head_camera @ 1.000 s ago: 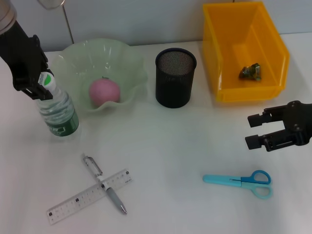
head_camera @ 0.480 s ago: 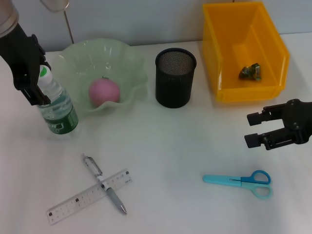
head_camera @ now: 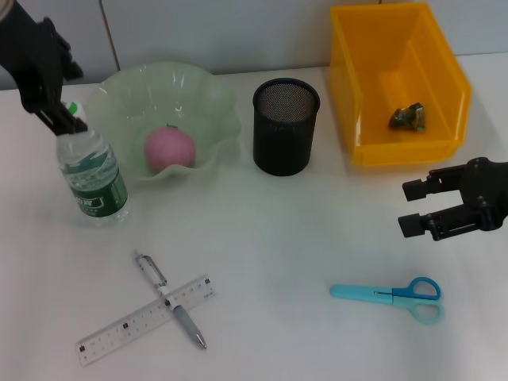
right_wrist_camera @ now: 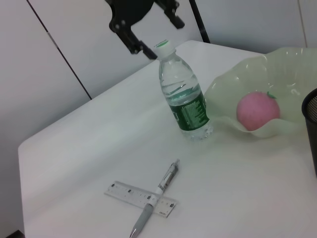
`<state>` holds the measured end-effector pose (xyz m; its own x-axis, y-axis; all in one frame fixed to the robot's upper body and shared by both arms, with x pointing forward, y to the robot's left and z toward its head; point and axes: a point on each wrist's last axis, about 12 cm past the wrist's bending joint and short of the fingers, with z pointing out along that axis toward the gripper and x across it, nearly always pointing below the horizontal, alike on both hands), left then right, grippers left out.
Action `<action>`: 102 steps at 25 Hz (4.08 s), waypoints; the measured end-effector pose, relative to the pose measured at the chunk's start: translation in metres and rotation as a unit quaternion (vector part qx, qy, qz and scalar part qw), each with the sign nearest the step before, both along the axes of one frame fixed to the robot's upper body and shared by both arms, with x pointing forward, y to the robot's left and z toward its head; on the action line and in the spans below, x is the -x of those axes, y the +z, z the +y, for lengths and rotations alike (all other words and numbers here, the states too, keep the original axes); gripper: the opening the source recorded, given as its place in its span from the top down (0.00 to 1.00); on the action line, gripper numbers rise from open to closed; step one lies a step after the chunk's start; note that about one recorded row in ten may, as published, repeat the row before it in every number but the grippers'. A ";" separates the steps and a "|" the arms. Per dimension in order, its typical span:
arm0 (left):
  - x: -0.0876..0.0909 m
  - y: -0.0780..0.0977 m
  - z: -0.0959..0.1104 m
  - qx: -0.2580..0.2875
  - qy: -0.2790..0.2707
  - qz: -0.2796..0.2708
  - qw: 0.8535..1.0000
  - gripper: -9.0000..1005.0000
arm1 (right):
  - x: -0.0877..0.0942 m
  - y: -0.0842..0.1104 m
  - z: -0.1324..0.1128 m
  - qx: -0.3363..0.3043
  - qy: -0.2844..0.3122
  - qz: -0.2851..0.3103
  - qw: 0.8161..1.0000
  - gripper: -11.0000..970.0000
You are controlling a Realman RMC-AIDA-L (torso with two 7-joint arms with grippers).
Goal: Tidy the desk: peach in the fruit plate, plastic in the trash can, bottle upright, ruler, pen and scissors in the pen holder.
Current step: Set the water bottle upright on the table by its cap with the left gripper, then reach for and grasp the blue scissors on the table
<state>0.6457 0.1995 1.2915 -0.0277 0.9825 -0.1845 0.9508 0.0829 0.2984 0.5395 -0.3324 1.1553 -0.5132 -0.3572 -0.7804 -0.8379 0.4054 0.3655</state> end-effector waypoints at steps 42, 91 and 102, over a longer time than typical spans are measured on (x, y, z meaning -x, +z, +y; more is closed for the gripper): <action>0.081 -0.146 -0.012 0.569 -0.046 0.131 0.810 0.22 | -0.003 0.023 -0.004 0.003 0.023 -0.063 0.998 0.17; 0.121 -0.198 0.039 0.569 0.020 0.085 0.818 0.23 | -0.037 0.018 0.128 0.345 0.228 0.005 0.910 0.17; 0.120 -0.200 0.042 0.571 0.035 0.080 0.817 0.23 | -0.036 0.002 0.134 0.376 0.223 0.012 0.899 0.17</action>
